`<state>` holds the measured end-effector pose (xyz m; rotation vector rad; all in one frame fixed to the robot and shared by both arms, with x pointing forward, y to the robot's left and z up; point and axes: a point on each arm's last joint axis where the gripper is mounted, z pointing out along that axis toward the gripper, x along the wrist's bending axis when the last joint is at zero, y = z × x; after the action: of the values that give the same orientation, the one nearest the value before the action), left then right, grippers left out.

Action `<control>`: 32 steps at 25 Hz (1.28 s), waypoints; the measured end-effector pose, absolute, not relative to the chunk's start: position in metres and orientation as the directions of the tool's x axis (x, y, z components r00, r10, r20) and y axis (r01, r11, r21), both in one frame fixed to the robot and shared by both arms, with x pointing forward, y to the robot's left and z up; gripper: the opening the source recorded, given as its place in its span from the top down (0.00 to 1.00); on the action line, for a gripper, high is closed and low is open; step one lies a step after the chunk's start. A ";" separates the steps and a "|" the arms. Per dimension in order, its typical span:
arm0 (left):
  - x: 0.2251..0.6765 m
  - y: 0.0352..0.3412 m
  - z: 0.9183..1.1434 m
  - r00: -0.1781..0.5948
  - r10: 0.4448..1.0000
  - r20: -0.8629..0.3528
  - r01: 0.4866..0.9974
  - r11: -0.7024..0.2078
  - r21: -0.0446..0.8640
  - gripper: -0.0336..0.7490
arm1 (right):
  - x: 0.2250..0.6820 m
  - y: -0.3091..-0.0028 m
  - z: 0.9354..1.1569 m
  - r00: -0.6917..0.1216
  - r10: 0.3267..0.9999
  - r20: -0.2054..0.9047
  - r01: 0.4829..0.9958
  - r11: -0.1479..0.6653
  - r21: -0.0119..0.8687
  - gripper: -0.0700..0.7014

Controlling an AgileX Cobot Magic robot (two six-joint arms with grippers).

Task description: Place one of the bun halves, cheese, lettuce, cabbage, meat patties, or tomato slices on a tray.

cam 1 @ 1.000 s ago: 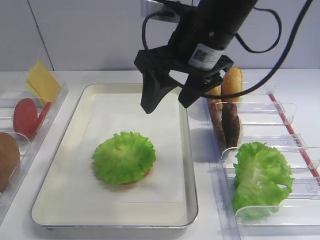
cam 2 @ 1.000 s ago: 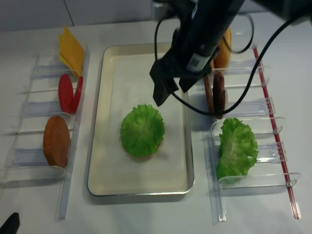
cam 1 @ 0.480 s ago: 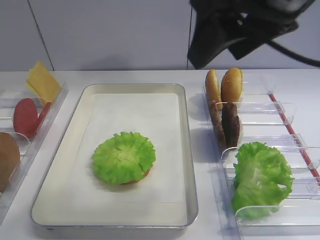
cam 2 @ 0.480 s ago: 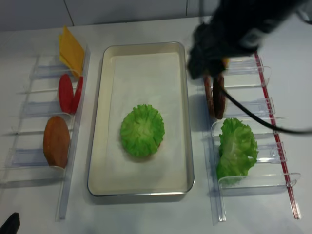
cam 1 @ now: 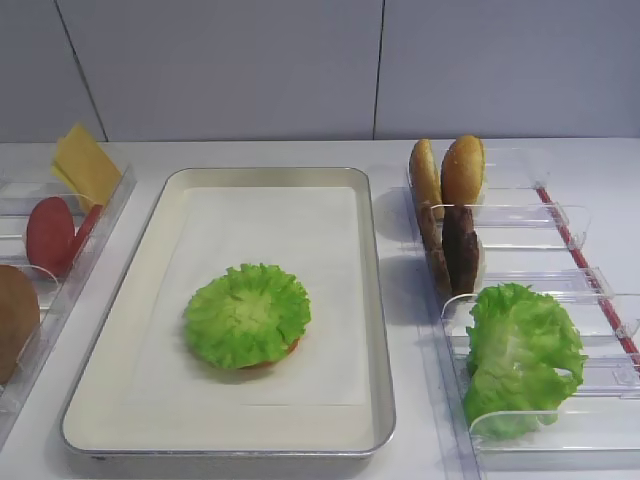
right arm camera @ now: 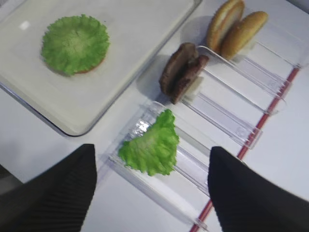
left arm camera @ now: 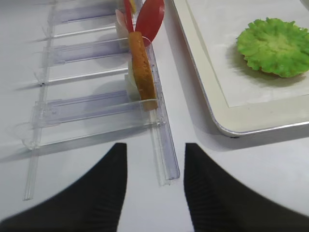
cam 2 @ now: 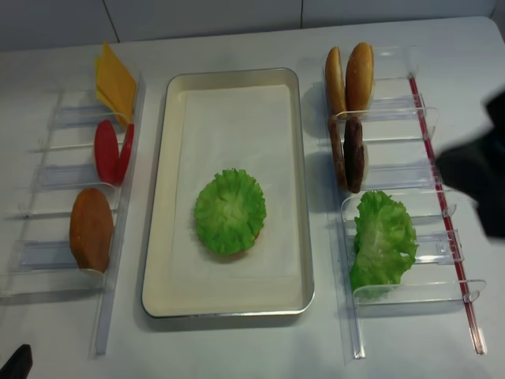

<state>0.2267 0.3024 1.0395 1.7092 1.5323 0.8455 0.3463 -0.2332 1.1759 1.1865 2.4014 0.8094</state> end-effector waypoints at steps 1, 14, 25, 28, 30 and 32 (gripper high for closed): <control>0.227 0.302 1.040 0.095 0.995 0.026 0.552 -0.074 0.830 0.58 | 0.339 -0.238 1.171 -0.589 0.806 -0.061 0.606 0.490 0.627 0.30; 0.227 0.302 1.040 0.095 0.995 0.026 0.552 -0.074 0.830 0.58 | 0.263 -0.287 1.098 -0.481 0.873 -0.083 0.580 0.388 0.717 0.32; 0.227 0.302 1.040 0.095 0.995 0.026 0.552 -0.074 0.830 0.58 | 0.239 -0.297 1.076 -0.165 0.982 -0.090 0.584 0.171 0.794 0.33; 0.227 0.302 1.040 0.095 0.995 0.026 0.552 -0.074 0.830 0.58 | 0.231 -0.297 1.075 -0.106 0.989 -0.099 0.558 0.142 0.818 0.35; 0.227 0.302 1.040 0.095 0.995 0.026 0.552 -0.074 0.830 0.58 | 0.227 -0.297 1.075 -0.083 0.991 -0.101 0.543 0.130 0.830 0.36; 0.227 0.302 1.040 0.095 0.995 0.026 0.552 -0.074 0.830 0.58 | 0.225 -0.297 1.075 -0.074 0.992 -0.101 0.532 0.125 0.837 0.37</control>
<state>0.2267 0.3024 1.0395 1.7092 1.5323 0.8455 0.2251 -0.2970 1.0751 1.4928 1.6995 0.8279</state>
